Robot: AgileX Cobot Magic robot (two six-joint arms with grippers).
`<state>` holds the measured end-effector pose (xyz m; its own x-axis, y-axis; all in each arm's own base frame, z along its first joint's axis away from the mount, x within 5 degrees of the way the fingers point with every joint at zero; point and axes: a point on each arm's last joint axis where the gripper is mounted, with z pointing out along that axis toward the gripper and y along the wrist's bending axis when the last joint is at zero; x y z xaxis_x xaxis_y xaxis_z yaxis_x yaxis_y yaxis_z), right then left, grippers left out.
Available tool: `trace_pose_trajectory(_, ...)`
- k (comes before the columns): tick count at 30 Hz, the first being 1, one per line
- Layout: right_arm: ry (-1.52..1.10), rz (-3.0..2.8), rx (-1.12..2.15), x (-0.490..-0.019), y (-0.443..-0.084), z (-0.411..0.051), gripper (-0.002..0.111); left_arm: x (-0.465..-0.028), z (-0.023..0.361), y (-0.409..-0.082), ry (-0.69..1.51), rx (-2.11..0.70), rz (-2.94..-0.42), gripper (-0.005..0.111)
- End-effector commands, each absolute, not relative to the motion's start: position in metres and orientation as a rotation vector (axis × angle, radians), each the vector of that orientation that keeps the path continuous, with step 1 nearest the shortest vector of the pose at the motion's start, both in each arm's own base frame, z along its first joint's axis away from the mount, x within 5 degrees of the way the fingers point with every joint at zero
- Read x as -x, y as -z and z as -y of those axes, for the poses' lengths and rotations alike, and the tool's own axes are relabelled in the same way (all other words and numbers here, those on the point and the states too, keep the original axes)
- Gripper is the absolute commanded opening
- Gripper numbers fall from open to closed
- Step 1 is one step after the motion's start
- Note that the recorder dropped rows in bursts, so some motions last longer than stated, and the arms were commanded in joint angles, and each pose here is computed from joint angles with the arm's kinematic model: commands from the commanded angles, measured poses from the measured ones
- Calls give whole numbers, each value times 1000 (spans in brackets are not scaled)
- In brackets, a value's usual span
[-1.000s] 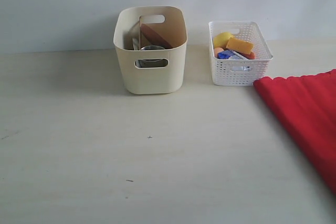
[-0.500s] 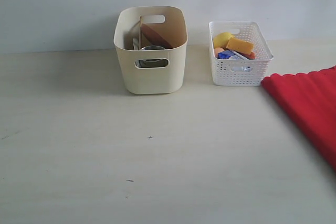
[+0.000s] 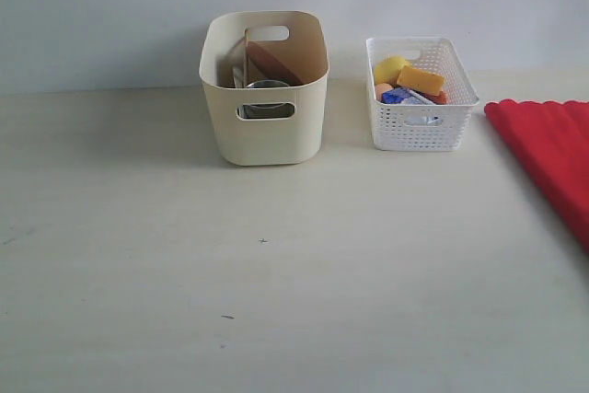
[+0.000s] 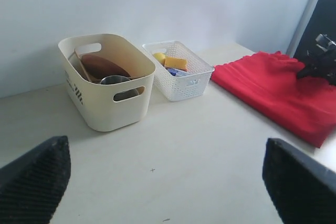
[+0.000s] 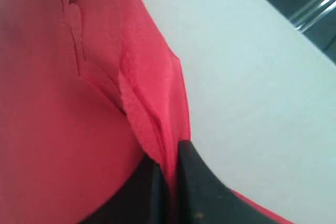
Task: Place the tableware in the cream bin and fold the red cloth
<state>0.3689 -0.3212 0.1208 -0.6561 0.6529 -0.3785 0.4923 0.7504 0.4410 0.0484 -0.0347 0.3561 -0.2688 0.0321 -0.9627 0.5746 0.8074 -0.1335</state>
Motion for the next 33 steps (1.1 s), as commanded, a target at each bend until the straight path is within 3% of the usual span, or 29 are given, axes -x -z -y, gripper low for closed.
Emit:
trace_pose_trajectory(1,-468,-2305,-944,-386,-121,318,0,-48,34,-357,565,-457,-1768,94)
trace_pose_trajectory(14,-632,-2060,-1085,-433,-90,314,0,-48,34,-357,565,-457,-1765,94)
trace_pose_trajectory(29,-740,-1877,-1135,-478,-77,294,0,-49,34,-358,562,-457,-1757,94)
trace_pose_trajectory(31,-726,-1903,-1076,-481,-81,292,6,-49,34,-358,562,-457,-1757,94)
trace_pose_trajectory(33,-723,-1940,-1000,-482,-86,290,19,-49,34,-358,561,-456,-1757,94)
